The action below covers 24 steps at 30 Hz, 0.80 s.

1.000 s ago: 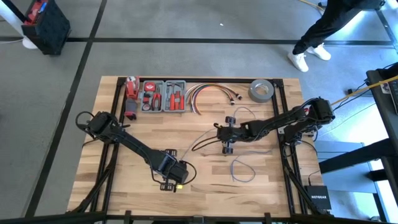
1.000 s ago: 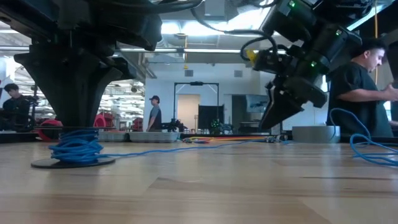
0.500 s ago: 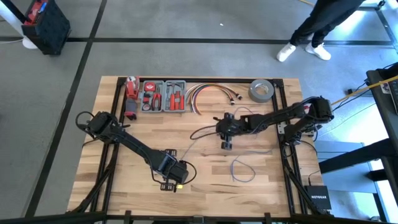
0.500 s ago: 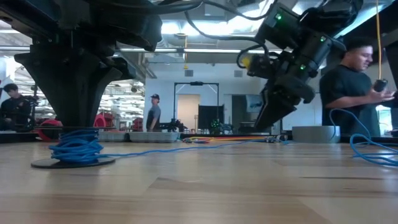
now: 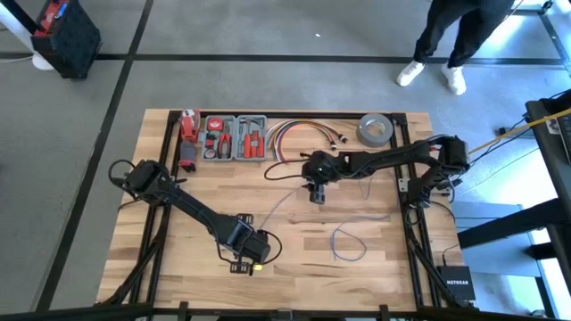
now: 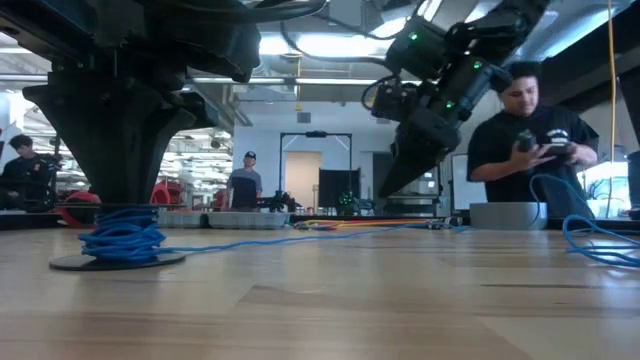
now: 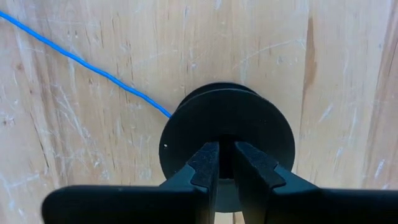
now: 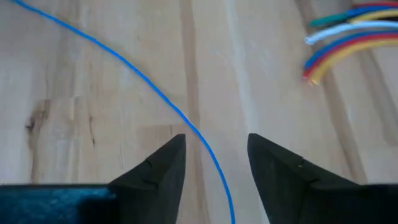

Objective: Coil cords
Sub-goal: Uncoil the blue wire on the black spool

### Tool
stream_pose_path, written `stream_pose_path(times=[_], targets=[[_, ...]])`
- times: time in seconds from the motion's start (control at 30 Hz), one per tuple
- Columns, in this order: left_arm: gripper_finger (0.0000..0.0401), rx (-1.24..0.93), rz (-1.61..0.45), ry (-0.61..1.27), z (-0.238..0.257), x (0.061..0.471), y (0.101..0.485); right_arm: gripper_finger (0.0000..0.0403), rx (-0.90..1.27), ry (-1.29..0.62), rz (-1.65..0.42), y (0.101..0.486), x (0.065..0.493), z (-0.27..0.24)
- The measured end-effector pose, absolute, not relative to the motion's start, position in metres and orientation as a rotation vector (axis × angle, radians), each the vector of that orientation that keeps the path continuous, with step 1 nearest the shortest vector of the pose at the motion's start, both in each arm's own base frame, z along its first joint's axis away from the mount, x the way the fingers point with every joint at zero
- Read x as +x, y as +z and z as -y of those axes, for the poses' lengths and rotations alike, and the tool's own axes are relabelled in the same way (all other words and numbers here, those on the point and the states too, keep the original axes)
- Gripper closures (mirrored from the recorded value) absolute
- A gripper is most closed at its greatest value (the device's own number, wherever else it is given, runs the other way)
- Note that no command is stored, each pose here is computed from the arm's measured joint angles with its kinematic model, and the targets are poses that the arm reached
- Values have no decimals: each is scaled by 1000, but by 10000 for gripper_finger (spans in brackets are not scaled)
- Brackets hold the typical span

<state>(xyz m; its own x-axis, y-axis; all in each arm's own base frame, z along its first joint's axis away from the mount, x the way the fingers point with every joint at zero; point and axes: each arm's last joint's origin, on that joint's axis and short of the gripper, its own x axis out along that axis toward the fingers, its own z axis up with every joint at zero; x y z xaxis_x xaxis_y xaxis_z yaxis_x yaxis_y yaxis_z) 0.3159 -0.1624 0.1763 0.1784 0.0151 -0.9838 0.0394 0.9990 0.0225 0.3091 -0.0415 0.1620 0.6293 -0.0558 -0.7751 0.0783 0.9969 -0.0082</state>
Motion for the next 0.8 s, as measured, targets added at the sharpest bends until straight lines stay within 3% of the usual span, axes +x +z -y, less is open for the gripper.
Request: stream_pose_path(times=[0.23, 0.53, 0.8], targets=[[361, 44, -1392, -14, 162, 316, 176, 249, -38, 51, -957, 148, 326, 42], [361, 45, -1391, -16, 163, 316, 176, 280, -71, 51, -1040, 131, 328, 48], [361, 40, -1382, -19, 163, 316, 177, 345, -122, 78, -1065, 124, 328, 50]])
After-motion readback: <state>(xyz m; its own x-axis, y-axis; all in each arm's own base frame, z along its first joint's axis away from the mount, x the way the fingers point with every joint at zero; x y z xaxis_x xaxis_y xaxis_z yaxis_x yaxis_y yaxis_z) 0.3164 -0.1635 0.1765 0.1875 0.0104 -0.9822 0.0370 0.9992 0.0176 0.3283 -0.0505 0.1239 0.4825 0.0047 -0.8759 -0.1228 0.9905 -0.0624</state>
